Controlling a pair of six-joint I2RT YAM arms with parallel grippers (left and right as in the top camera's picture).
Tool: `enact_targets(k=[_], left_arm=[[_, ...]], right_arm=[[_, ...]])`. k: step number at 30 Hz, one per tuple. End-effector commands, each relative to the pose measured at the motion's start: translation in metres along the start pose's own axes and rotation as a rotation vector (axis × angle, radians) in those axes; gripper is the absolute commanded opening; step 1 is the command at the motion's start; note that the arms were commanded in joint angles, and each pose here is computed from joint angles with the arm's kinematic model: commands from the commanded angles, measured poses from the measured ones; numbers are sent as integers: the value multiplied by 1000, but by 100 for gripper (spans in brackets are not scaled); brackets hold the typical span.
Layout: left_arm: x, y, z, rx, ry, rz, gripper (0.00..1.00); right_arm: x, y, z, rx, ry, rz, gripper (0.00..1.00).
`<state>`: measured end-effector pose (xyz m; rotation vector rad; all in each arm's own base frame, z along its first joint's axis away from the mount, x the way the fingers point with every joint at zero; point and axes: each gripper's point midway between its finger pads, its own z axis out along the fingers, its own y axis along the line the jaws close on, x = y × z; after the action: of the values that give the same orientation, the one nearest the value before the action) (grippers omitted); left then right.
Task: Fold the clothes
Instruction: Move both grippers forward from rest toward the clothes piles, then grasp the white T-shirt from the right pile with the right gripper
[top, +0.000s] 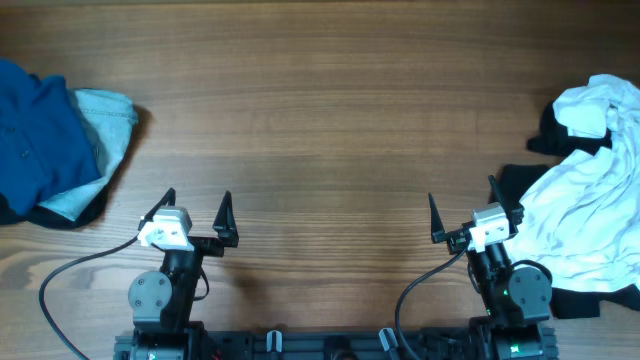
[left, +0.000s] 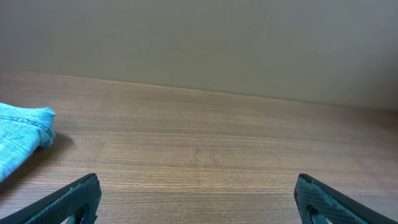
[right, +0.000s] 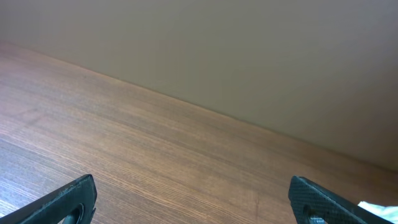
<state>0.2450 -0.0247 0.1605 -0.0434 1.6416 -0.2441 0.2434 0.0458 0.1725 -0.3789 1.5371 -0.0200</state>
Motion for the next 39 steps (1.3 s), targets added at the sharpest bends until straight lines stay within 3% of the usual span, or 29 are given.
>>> enact_targets(k=[1, 12, 19, 26, 31, 36, 39], left_arm=[[2, -1, 0, 11, 1, -6, 100], [2, -1, 0, 11, 1, -7, 100], [-13, -4, -2, 16, -23, -82, 100], [-29, -6, 8, -21, 144, -102, 100], [-33, -5, 41, -68, 406, -134, 100], [-26, -4, 59, -112, 646, -165, 100], [-24, -3, 62, -116, 663, -168, 100]], right_arm=[[-3, 1, -1, -10, -16, -8, 100], [-3, 2, -1, -12, -15, 9, 100], [-5, -8, -2, 35, 4, 314, 100], [-23, -23, -10, 93, 135, 410, 100], [-24, -26, 8, 74, 438, 431, 100], [10, -23, 42, 53, 780, 449, 100], [52, -32, 55, 148, 922, 436, 100]])
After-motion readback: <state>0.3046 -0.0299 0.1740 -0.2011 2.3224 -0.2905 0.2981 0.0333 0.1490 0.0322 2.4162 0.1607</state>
